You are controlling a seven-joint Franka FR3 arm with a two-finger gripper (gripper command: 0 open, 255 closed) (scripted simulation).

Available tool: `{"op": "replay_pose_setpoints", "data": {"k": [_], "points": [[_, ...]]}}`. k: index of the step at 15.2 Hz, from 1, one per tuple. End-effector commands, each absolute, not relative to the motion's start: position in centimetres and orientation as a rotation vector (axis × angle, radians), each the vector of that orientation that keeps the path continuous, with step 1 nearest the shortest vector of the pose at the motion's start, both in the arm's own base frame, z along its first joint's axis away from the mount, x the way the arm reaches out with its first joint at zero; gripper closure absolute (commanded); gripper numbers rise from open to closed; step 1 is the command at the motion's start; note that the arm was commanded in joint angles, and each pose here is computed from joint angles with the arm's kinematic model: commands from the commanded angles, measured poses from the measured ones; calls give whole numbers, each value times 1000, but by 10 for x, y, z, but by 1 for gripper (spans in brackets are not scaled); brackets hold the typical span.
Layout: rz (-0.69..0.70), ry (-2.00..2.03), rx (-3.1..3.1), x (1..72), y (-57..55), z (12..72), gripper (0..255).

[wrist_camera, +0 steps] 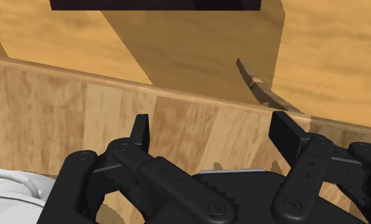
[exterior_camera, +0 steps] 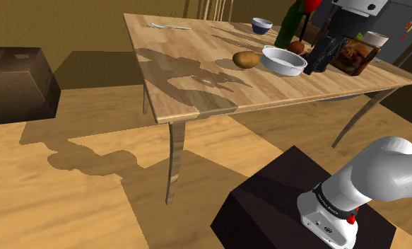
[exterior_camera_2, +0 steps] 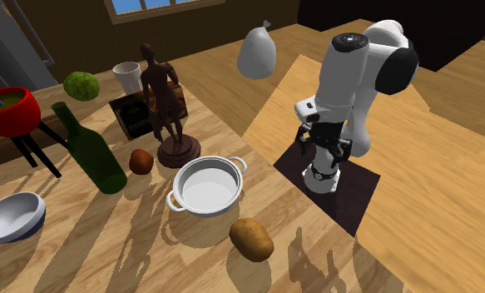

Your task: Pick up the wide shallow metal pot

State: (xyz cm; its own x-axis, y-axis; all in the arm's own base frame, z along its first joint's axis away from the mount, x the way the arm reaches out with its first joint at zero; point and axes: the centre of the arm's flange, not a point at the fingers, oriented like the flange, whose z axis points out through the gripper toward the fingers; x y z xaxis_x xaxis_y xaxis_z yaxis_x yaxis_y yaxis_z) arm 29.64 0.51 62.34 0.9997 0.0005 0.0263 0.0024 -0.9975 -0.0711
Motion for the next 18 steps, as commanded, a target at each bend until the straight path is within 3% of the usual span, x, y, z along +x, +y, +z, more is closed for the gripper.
{"op": "replay_pose_setpoints", "data": {"k": [1,18], "points": [[-40,-2,-3070,296,5,623,0],[-40,226,-3114,489,-98,597,0]]}}
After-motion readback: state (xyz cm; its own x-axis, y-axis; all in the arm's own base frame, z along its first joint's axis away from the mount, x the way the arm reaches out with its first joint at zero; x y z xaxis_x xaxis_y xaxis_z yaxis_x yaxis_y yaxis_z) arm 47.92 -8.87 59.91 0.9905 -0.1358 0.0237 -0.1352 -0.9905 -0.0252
